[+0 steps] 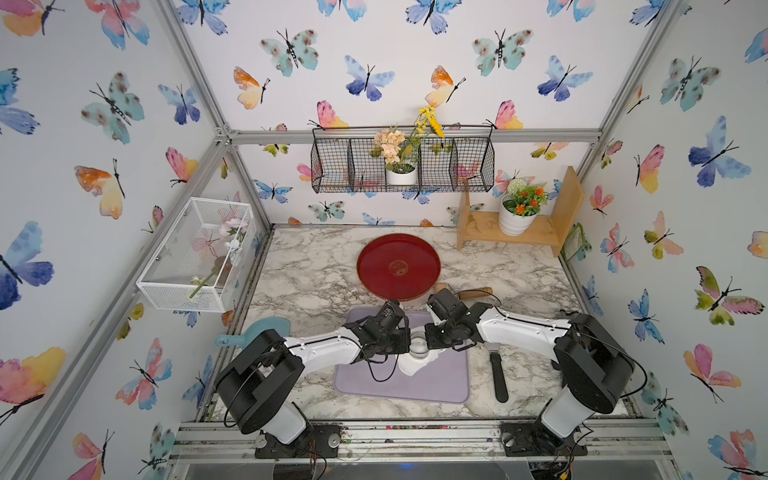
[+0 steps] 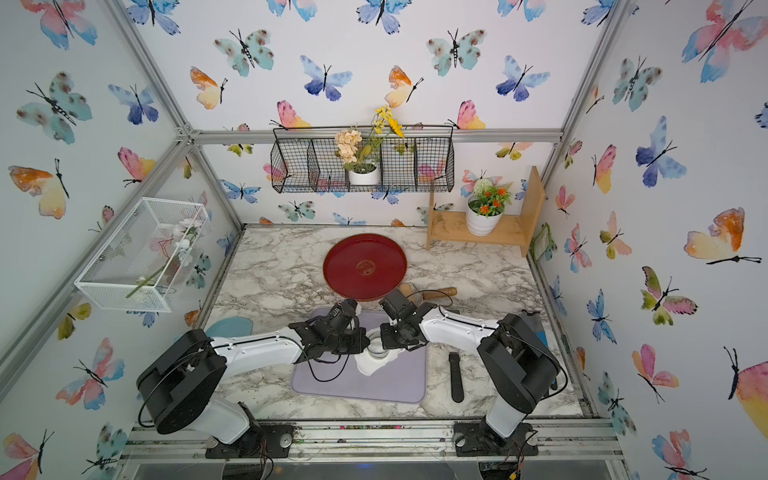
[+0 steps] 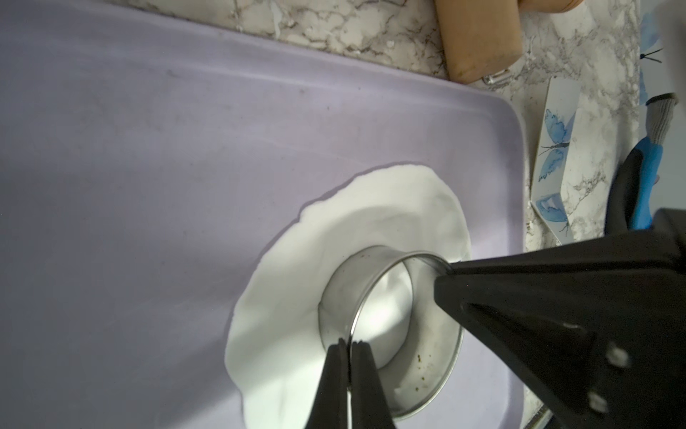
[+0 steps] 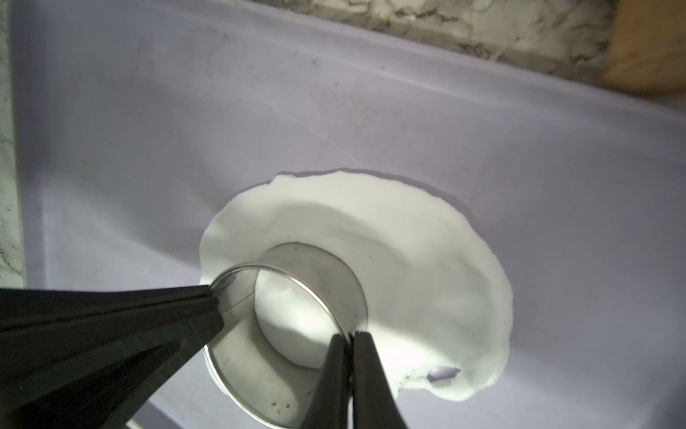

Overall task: Roll out the dumpling wrappers from the dough
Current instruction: Press the dumpling wrapper on the work surface.

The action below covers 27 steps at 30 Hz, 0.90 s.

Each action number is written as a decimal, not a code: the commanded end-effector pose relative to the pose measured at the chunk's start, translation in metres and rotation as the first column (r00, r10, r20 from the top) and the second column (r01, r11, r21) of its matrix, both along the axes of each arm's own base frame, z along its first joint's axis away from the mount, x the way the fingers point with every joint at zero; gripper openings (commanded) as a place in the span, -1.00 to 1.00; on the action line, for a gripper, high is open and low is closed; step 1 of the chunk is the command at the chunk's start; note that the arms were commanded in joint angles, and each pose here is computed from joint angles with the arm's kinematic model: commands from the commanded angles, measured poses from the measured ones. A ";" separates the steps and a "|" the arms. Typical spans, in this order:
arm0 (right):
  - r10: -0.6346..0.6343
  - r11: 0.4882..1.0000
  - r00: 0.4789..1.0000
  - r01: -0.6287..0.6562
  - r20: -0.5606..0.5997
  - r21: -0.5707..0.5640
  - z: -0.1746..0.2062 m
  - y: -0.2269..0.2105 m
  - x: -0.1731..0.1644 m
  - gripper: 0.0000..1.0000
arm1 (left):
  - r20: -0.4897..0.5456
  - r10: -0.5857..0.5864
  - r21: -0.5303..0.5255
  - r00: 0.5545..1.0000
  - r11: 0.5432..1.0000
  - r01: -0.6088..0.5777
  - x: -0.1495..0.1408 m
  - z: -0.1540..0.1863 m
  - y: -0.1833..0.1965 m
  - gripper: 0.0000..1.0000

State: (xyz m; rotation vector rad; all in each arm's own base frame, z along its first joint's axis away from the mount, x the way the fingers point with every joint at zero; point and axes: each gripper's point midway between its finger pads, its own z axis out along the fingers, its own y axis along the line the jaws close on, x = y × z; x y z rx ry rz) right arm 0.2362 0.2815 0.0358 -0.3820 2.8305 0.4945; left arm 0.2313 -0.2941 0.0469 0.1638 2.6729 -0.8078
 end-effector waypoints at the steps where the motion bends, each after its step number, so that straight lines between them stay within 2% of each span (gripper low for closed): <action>1: 0.022 0.994 0.997 -0.029 -0.070 -0.103 -0.048 -0.021 -0.018 -0.96 | -0.104 -0.044 0.140 0.994 0.988 0.059 -0.033 -0.048 0.028 -1.00; 14: 0.041 0.990 0.994 -0.054 -0.100 -0.131 -0.060 -0.014 -0.013 -0.96 | -0.145 -0.029 0.179 0.989 0.982 0.055 -0.043 -0.069 0.041 -1.00; 27: 0.072 0.985 0.994 -0.083 -0.078 -0.154 -0.063 -0.009 -0.002 -0.96 | -0.137 -0.004 0.180 0.991 0.983 0.029 -0.052 -0.064 0.042 -1.00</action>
